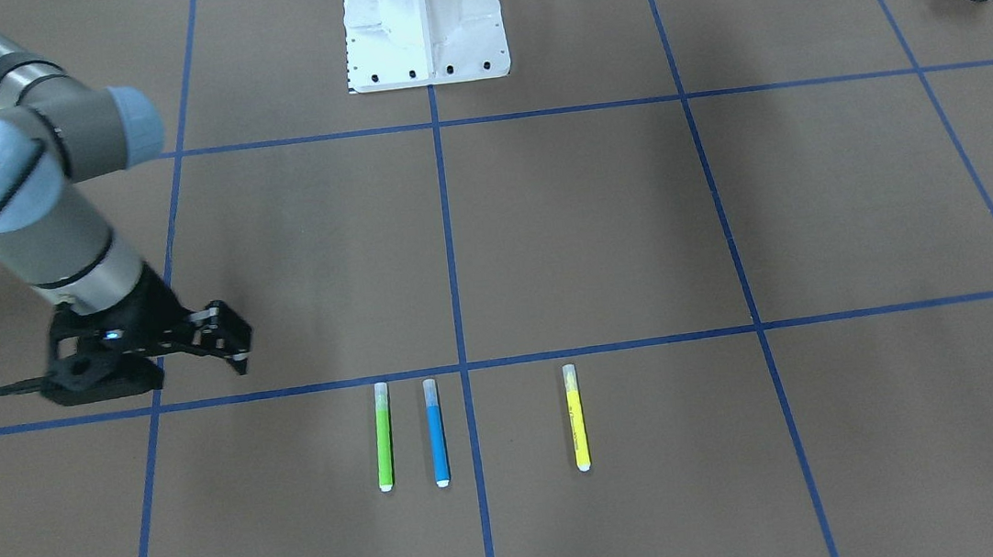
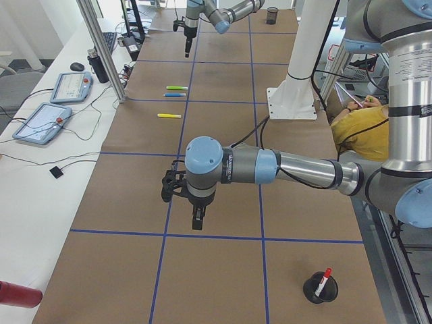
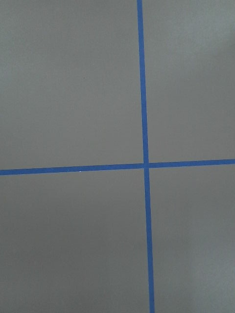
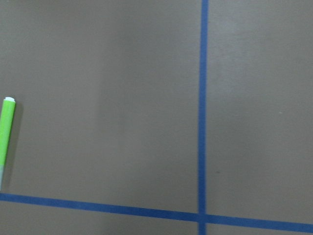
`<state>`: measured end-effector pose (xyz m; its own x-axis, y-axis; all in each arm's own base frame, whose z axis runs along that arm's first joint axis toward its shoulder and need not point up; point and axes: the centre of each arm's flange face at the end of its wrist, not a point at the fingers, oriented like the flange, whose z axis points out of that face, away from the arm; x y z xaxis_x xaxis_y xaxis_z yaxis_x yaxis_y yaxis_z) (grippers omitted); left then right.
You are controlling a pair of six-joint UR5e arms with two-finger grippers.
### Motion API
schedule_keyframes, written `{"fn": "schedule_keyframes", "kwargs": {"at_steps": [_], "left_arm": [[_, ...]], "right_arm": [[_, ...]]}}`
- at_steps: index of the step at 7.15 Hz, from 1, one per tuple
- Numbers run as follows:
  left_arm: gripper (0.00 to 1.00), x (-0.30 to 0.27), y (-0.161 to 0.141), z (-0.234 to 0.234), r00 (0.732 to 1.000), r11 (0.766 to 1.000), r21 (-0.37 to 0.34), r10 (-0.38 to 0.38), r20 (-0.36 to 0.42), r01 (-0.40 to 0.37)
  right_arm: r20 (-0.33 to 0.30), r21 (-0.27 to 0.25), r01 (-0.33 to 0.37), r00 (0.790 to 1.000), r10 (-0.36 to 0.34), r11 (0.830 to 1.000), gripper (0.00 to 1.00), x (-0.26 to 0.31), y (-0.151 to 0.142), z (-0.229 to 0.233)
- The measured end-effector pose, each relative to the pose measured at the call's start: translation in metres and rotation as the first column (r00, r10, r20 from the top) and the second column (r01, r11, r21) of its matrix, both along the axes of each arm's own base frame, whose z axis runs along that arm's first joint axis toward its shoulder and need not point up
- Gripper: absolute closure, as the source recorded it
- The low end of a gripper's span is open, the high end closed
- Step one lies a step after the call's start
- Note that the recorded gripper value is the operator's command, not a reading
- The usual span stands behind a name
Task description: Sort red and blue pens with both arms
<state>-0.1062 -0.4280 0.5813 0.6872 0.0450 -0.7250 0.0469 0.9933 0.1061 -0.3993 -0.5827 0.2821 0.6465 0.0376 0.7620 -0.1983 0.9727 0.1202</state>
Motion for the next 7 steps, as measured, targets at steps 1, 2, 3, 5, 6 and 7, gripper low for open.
{"fn": "schedule_keyframes", "kwargs": {"at_steps": [1,2,3,5,6,7], "left_arm": [[0.00,0.001,-0.001,0.005,1.000,1.000,-0.006,0.002,-0.001,-0.002],[0.00,0.001,-0.002,0.015,1.000,1.000,-0.011,0.003,-0.001,-0.003],[0.00,0.001,-0.003,0.031,1.000,1.000,-0.015,0.003,-0.002,-0.003],[0.00,0.001,-0.005,0.060,1.000,1.000,-0.012,0.003,-0.003,-0.003],[0.00,0.001,-0.006,0.065,1.000,1.000,-0.010,0.003,-0.003,-0.003],[0.00,0.001,-0.006,0.067,1.000,1.000,-0.009,0.003,-0.002,-0.003]], "right_arm": [[0.010,-0.023,-0.041,0.999,0.041,0.999,0.00,-0.060,-0.002,-0.050],[0.010,-0.038,-0.067,0.998,0.067,0.997,0.00,-0.111,-0.006,-0.093],[0.002,-0.048,-0.076,0.997,0.076,0.996,0.00,-0.147,-0.011,-0.126],[-0.051,-0.044,-0.052,0.997,0.049,0.998,0.03,-0.187,-0.027,-0.150],[-0.084,-0.023,-0.009,0.996,0.007,1.000,0.03,-0.191,-0.032,-0.147],[-0.110,-0.017,0.048,0.993,-0.049,0.999,0.02,-0.190,-0.036,-0.138]]}}
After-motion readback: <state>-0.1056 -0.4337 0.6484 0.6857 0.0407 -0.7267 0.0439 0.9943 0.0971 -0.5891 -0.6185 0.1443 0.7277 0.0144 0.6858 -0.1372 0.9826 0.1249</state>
